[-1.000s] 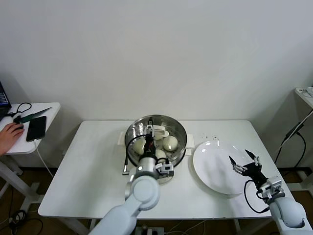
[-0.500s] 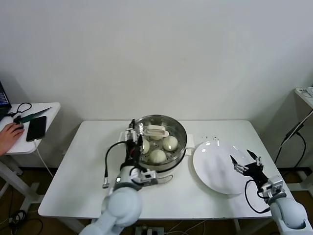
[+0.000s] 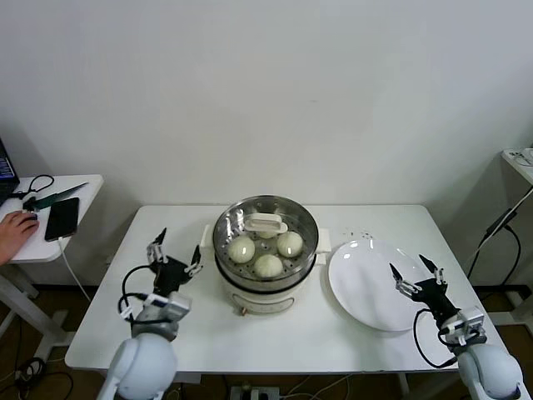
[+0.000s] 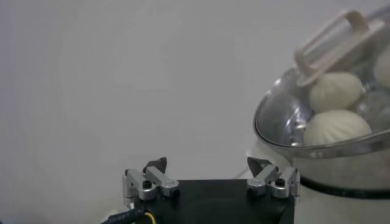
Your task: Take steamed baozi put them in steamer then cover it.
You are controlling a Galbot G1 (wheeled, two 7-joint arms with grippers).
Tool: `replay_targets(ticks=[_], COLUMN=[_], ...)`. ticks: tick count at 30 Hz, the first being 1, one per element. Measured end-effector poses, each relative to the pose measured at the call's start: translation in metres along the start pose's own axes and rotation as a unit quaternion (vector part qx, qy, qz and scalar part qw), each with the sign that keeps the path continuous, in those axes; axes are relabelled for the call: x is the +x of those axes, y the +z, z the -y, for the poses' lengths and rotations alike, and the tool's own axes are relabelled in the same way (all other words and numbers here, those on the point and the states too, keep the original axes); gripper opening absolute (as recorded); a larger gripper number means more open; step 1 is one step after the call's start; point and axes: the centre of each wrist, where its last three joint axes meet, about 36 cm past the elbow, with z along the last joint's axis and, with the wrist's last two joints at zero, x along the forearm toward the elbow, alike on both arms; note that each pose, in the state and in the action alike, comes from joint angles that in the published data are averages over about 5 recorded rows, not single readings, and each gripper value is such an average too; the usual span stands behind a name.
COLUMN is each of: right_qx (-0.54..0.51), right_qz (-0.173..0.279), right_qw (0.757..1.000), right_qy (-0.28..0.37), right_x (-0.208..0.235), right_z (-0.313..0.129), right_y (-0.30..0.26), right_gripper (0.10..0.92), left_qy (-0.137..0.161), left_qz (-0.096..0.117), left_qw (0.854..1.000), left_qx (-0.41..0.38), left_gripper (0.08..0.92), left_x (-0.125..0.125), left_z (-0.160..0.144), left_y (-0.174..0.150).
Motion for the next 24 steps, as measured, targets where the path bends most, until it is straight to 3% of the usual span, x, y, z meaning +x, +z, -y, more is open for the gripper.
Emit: replay_targets(ticks=[10, 24], right_qx=[-0.003, 0.007], right_qz=[0.02, 0.027], right_qw=[1.0, 1.0], right_qy=[-0.004, 0.004], right_x=[0.008, 0.016], right_z=[-0.011, -0.018], right_y=[0.002, 0.008], right_gripper=[0.823, 0.823], left_qy=[-0.01, -0.032], left_qz=[0.023, 0.033], left_qw=[0.985, 0.971], left_qx=[0.172, 0.235], left_gripper=[0.823, 0.823], left_x=[0.025, 0.044], left_z=[-0.005, -0.006], left_y=[0.065, 0.098])
